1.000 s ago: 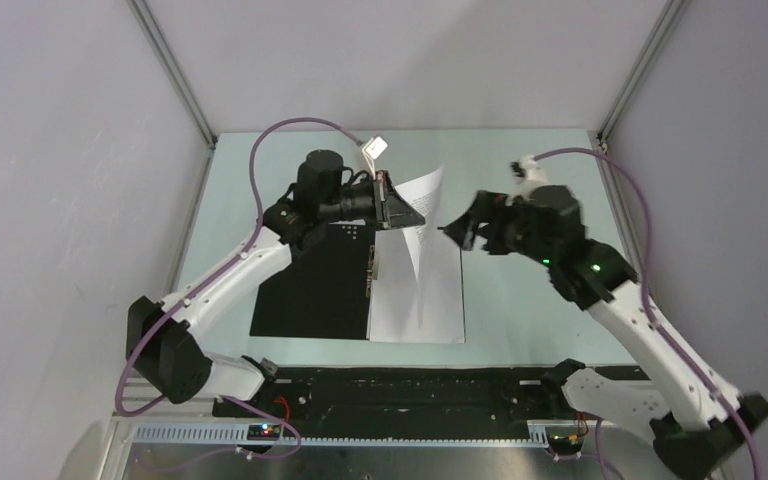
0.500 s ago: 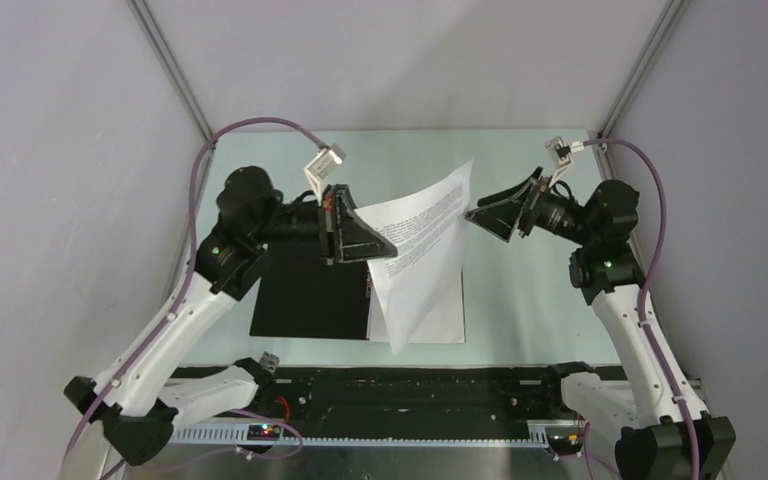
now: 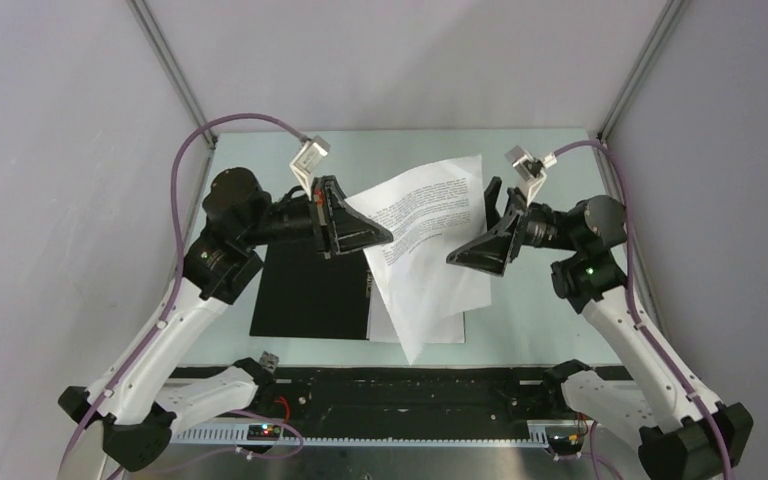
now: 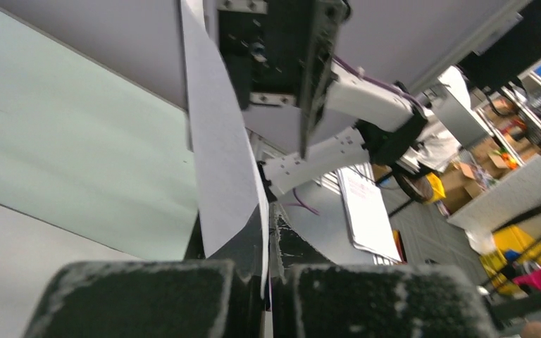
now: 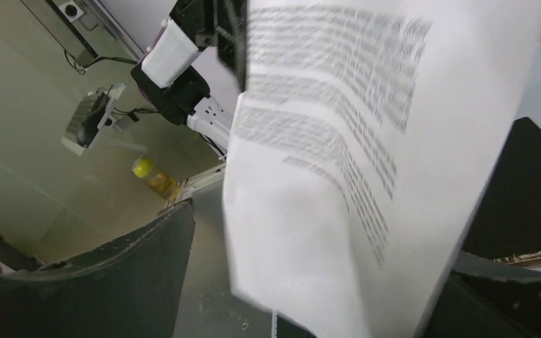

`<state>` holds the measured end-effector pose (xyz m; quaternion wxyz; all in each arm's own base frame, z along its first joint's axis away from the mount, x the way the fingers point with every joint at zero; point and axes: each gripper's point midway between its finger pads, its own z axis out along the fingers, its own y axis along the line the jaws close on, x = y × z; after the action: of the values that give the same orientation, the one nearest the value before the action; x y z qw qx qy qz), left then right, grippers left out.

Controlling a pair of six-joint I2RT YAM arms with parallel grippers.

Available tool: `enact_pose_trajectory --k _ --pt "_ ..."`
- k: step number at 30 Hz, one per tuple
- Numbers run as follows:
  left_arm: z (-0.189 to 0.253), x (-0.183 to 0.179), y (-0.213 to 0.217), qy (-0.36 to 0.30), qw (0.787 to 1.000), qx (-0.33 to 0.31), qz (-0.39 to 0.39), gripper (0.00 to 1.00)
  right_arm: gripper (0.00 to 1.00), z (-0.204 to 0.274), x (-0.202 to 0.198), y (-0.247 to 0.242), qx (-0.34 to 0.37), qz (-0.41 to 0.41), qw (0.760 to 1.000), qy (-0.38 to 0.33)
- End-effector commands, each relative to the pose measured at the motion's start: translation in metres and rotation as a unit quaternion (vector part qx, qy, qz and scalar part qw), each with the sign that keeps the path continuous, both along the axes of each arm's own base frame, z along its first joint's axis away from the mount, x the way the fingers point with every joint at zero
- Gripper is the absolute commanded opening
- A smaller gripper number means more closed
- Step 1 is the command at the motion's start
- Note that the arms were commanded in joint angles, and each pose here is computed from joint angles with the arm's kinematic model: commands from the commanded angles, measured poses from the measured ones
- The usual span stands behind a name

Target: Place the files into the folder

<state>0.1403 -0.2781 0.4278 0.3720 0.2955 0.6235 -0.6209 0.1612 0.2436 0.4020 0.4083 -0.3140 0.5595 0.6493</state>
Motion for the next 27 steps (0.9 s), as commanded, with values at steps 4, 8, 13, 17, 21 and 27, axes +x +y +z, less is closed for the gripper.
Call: enact_pose_trajectory --k 4,8,13,17,21,27 --pt "0.006 0.03 0.019 -0.041 0.993 0.014 0.109 0.0 0.59 -0.015 -0.018 -0.007 -0.024 -0.036 0.999 -0.003" --pt "-0.008 0.034 0.021 -0.042 0.991 0.029 0.121 0.0 0.23 -0.022 -0.01 -0.008 -0.032 -0.065 0.997 0.025" --pt "-0.024 0.04 0.023 -0.033 0.989 0.046 0.134 0.12 0.0 -0.035 0.005 -0.005 -0.043 -0.094 0.992 0.079" --pt "-0.043 0.044 0.02 -0.02 0.989 0.063 0.131 0.43 0.0 -0.053 0.013 -0.002 -0.065 -0.119 0.982 0.129" --pt "-0.07 0.047 0.016 0.001 0.989 0.084 0.121 0.46 0.0 -0.06 0.026 -0.003 -0.066 -0.149 0.971 0.175" --pt "-0.106 0.043 0.009 0.037 0.988 0.113 0.099 0.3 0.0 -0.079 0.047 -0.01 -0.079 -0.197 0.948 0.237"
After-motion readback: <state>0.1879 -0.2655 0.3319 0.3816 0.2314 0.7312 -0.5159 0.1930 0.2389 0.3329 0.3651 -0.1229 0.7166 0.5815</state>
